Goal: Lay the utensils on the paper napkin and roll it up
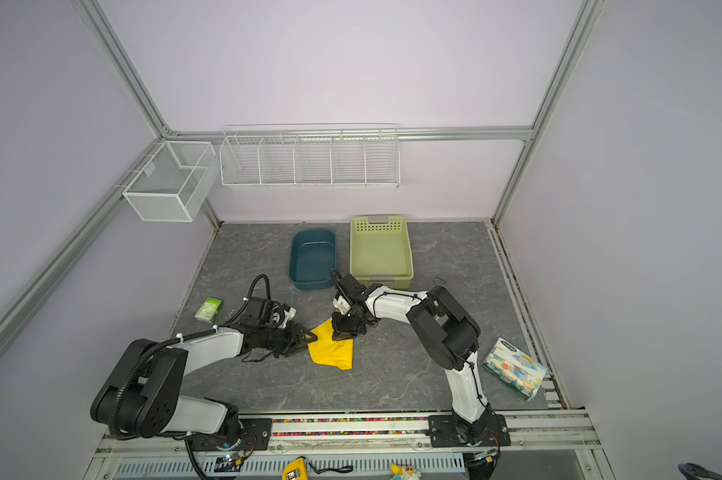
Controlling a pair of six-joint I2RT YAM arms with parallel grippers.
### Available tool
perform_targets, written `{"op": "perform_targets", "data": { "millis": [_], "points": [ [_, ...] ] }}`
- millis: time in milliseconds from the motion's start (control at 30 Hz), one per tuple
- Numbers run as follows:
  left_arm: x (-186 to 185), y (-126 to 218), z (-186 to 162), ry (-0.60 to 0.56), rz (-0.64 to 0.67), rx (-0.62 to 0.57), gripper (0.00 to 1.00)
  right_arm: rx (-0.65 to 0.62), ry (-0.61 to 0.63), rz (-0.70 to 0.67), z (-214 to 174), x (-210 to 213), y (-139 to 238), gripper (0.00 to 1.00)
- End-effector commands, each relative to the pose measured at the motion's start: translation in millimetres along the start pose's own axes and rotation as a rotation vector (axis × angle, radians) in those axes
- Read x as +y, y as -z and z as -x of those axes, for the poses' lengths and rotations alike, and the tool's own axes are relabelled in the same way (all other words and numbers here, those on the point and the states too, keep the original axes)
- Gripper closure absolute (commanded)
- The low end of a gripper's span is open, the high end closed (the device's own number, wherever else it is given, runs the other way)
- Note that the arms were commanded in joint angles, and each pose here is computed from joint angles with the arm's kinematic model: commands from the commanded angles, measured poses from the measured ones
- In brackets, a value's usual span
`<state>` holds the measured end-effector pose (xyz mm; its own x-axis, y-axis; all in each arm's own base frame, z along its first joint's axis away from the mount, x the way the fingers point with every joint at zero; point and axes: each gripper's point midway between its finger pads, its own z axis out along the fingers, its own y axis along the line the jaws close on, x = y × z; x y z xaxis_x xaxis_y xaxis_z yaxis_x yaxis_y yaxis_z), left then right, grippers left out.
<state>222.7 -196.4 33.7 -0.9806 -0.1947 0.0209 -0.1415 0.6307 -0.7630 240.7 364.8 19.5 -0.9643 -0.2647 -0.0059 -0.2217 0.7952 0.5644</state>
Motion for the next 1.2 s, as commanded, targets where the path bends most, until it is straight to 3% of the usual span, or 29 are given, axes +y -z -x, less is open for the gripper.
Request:
{"op": "perform_targets", "data": {
  "millis": [0, 433, 833, 1000, 1167],
  "points": [
    [10, -1, -9, 0.024, 0.003, 0.019, 0.56, 0.012, -0.071, -0.145, -14, -42, -8, 0.84],
    [2, 1, -20, 0.028, -0.092, 0.02, 0.53, 0.01, -0.073, -0.124, -13, -38, -9, 0.84],
    [-7, 15, 11, -0.097, 0.04, -0.078, 0.56, 0.013, -0.07, -0.122, -12, -36, -8, 0.84],
    [-11, 14, 14, -0.1, 0.026, -0.07, 0.77, 0.017, -0.073, -0.12, -13, -36, -9, 0.84],
    [-9, 15, 17, -0.116, 0.055, -0.08, 0.78, 0.016, -0.071, -0.119, -13, -36, -8, 0.84]
  ]
}}
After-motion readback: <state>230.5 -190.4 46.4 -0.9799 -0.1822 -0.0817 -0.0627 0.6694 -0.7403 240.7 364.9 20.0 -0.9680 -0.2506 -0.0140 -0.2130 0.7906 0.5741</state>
